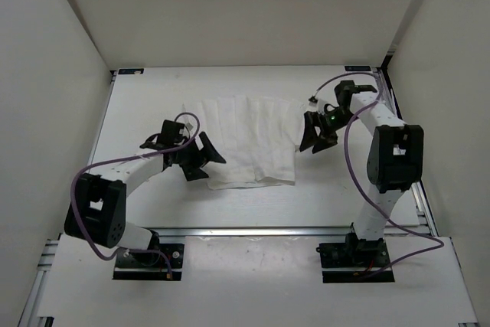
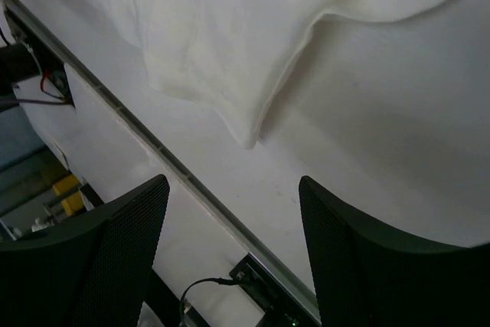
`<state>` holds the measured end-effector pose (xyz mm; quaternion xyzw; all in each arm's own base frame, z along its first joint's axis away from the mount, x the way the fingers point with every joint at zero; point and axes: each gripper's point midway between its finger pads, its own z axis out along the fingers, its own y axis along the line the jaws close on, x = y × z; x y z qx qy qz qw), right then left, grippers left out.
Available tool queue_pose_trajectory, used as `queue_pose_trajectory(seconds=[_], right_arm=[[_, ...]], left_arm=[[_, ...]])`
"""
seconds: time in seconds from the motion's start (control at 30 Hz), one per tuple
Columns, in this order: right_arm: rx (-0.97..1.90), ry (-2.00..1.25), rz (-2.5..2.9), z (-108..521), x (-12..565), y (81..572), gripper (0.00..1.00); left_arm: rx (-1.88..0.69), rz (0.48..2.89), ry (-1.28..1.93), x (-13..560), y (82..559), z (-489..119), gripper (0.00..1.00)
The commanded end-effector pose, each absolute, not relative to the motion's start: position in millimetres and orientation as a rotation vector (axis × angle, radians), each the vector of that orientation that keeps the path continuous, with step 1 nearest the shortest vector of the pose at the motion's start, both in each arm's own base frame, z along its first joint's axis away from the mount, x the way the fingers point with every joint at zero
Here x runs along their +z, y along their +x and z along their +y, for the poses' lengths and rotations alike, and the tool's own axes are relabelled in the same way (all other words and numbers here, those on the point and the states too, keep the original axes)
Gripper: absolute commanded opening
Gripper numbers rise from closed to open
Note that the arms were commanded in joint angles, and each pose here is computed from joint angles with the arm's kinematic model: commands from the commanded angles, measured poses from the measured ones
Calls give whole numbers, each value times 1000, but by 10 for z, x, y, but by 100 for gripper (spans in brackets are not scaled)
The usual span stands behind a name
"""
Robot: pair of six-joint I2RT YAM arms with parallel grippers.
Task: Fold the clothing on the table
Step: Fold the skirt
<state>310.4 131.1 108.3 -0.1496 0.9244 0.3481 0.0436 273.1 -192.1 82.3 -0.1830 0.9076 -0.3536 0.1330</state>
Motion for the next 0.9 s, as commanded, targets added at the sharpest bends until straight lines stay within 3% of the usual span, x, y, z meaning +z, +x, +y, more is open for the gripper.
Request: queue_pose_trajectory(seconds=[0.0,0.17,0.67,0.77,0.87], right_arm=[[1100,-552,2796,1532,1058,2979,74],[1102,-599,2837,1712,874,2820,75],[1038,-561,2981,1706,275,2666,66],[1044,-566,2994,1724,222,2652,60],[1026,-576,2991,1739,218,2695,45]], left_arm=[[-842,2779,-453,499,2392,-1689,99],[-688,2844,-330,417,2272,-1518,98],[-769,2732,-351,272,2570,-1660,99],[-766,2736,-364,231,2601,-1672,99],[-778,2733,-360,226,2621,-1691,97]])
